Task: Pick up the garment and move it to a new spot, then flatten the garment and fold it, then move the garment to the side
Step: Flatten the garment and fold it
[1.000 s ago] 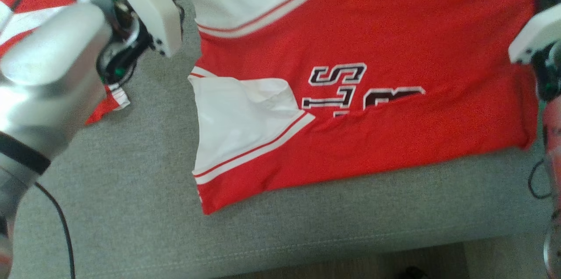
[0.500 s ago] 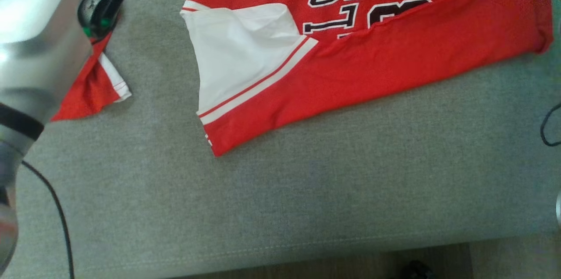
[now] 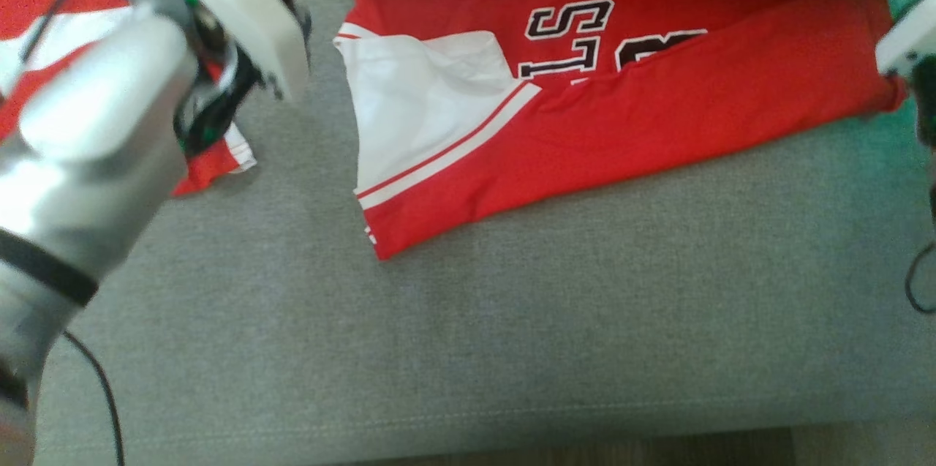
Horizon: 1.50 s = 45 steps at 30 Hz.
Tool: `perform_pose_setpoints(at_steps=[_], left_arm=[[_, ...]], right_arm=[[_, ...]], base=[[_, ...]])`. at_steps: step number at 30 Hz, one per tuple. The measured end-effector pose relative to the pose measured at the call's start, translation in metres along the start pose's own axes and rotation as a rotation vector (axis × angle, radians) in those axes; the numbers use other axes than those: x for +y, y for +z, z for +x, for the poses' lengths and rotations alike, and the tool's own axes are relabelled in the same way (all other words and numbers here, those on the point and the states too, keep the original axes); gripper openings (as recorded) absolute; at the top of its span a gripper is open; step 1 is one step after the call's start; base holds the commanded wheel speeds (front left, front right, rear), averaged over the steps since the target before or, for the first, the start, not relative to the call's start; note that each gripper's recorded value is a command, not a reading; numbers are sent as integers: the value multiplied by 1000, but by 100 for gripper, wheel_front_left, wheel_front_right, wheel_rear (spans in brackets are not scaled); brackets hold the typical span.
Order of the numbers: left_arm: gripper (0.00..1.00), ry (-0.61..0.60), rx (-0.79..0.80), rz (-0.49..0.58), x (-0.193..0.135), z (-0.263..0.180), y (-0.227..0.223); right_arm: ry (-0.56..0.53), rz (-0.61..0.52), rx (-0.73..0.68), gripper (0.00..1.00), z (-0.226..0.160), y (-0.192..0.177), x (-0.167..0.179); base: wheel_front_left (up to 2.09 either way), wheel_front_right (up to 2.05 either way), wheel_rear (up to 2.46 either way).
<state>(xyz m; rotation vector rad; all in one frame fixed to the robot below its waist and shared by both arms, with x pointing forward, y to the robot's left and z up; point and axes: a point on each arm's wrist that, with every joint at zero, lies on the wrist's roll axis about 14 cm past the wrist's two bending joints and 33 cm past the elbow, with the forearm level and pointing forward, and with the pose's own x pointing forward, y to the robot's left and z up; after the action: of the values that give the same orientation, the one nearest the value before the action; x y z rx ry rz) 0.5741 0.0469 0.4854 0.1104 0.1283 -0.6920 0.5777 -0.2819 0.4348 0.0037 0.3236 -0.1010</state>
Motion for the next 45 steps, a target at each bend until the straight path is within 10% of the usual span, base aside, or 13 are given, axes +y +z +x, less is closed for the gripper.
perform_pose_setpoints(at_steps=[22,35,36,37,38,40,41,45], left_arm=[[0,-209,232,-38,-109,-104,-56],[0,-213,290,-56,-119,-110,-77],[0,-215,293,-61,-121,-110,-78],[0,-216,295,-63,-123,-110,-79],[8,-217,294,-64,-125,-109,-79],[85,-215,296,-64,-126,-110,-80],[100,-208,290,-61,-125,-111,-79],[100,-147,247,-57,-114,-110,-72]], right_arm=[[34,-111,325,0,-55,-65,-20],[54,-152,505,0,-79,-98,-25],[54,-153,507,24,-79,-97,-26],[56,-157,505,100,-80,-95,-26],[58,-152,502,100,-80,-94,-25],[54,-144,479,100,-80,-87,-26],[43,-131,430,100,-78,-77,-30],[35,-145,313,100,-76,-50,-32]], base=[[0,0,0],[0,0,0],[0,0,0],[0,0,0],[0,0,0],[0,0,0],[0,0,0],[0,0,0]])
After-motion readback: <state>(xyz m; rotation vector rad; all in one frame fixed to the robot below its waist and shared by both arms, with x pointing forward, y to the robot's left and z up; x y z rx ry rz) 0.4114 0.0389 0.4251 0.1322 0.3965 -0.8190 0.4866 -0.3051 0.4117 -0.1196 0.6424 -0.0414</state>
